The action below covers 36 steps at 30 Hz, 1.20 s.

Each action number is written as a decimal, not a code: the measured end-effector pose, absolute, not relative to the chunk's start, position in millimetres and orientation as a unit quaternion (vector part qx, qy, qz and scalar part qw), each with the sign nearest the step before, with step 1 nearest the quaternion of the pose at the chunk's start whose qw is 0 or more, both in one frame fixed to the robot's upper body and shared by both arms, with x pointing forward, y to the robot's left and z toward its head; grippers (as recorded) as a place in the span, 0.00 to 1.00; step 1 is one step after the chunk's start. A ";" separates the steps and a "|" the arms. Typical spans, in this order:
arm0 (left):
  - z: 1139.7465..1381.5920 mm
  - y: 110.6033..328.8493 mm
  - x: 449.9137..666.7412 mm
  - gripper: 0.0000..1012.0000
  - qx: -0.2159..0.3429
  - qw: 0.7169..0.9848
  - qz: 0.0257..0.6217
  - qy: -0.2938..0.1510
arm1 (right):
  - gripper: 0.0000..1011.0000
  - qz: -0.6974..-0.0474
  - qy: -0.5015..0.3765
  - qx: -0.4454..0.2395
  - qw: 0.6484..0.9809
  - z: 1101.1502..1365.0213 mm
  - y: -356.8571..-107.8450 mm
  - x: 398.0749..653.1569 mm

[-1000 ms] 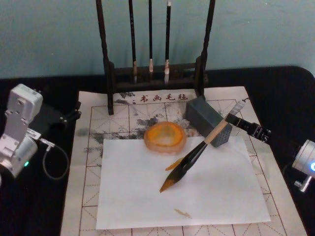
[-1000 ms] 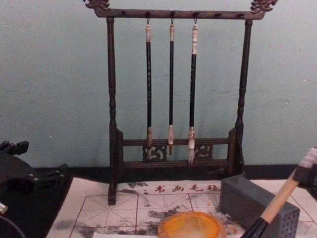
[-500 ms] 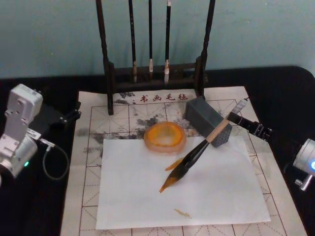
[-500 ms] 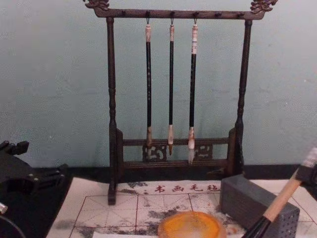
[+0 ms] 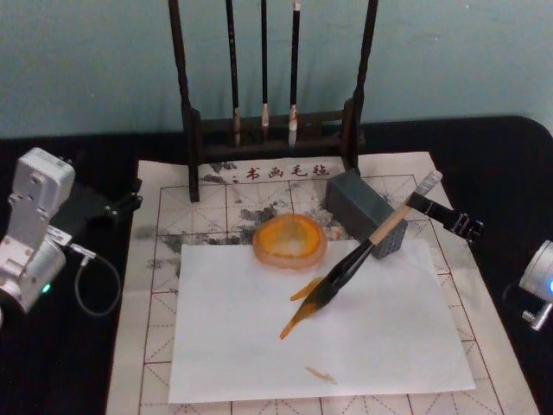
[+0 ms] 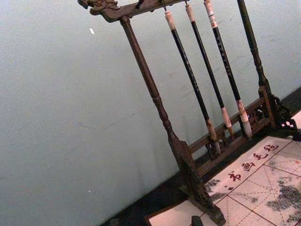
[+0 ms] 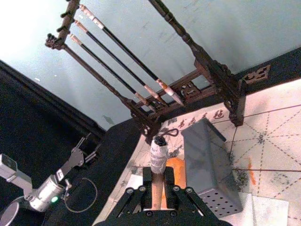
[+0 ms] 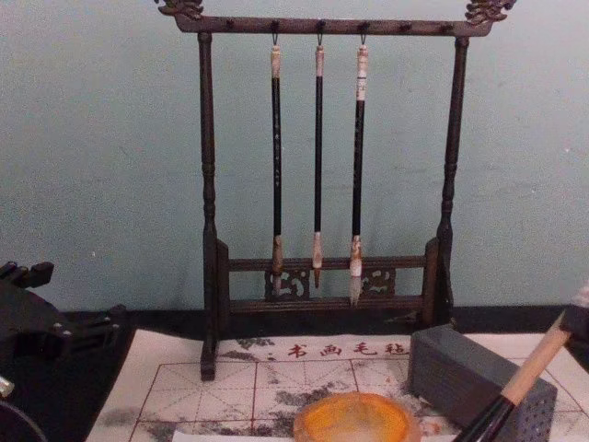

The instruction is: Pick up the brush from the inkstone, write on the paper, then place the brush back to its original position.

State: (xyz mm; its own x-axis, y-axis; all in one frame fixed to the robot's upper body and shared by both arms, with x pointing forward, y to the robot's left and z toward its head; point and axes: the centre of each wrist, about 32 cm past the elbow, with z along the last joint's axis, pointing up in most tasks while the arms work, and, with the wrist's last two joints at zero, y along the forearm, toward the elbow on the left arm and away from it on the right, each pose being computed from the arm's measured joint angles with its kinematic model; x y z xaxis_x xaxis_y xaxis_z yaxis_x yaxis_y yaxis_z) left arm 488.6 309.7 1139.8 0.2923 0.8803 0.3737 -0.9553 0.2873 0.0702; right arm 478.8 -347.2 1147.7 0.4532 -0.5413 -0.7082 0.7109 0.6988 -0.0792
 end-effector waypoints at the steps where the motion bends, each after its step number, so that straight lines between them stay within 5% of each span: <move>1: 1139.8 309.7 488.6 0.99 0.142 0.791 0.580 -0.132 | 0.17 -0.372 0.369 0.115 0.844 1147.7 -347.4 479.0; 36: 1139.8 309.7 488.6 0.99 0.141 0.791 0.580 -0.132 | 0.17 -0.388 0.373 0.147 0.830 1151.2 -350.9 484.6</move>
